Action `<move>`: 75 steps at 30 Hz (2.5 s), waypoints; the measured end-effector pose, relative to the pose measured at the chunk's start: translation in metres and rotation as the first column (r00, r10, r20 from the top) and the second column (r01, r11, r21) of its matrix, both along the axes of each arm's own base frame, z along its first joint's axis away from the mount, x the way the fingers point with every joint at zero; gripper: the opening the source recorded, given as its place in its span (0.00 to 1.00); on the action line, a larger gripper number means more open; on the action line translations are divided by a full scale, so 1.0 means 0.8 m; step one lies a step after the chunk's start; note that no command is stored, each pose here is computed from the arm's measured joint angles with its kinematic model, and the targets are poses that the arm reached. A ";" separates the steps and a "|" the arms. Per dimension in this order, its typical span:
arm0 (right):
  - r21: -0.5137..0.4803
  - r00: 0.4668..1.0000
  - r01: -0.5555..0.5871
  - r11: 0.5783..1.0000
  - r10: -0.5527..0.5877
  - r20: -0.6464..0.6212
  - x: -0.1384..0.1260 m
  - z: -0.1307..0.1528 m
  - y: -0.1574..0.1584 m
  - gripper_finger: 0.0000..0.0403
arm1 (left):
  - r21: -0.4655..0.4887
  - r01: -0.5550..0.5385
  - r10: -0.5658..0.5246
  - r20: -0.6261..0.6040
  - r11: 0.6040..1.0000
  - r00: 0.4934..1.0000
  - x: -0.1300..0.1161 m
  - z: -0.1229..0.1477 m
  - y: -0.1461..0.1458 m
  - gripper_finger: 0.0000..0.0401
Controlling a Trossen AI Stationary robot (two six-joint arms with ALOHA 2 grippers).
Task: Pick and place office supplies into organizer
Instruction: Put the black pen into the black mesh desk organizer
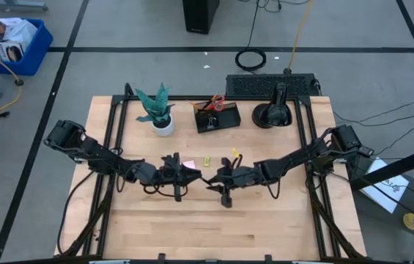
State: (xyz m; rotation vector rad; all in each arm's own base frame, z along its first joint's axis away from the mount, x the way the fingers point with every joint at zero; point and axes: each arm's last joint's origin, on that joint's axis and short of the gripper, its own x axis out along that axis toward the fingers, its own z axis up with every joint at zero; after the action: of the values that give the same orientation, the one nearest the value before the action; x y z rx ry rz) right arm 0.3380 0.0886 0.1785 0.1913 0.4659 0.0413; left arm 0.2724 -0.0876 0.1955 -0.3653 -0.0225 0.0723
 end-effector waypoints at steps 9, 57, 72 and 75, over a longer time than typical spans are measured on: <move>0.002 0.993 0.092 0.996 -0.092 -0.075 -0.062 -0.045 0.010 0.24 | 0.014 -0.089 0.088 0.012 0.996 0.996 0.005 0.002 0.019 0.09; -0.013 0.996 0.042 0.999 -0.041 0.082 -0.116 -0.065 0.018 0.22 | -0.025 -0.623 0.575 -0.359 0.782 0.735 0.054 0.083 0.330 0.10; -0.017 0.996 0.041 0.999 -0.040 0.075 -0.117 -0.065 0.018 0.22 | -0.030 -0.600 0.525 -0.453 0.799 0.721 0.079 0.018 0.350 0.09; -0.022 0.996 0.039 0.999 -0.038 0.075 -0.117 -0.065 0.018 0.22 | -0.030 -0.601 0.522 -0.463 0.799 0.717 0.082 0.010 0.352 0.07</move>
State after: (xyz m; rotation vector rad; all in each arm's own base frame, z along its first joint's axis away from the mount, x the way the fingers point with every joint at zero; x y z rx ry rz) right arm 0.2446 0.1031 0.1261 0.1752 0.3880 0.0052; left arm 0.3377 0.1941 0.2033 -0.5082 0.3232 0.7777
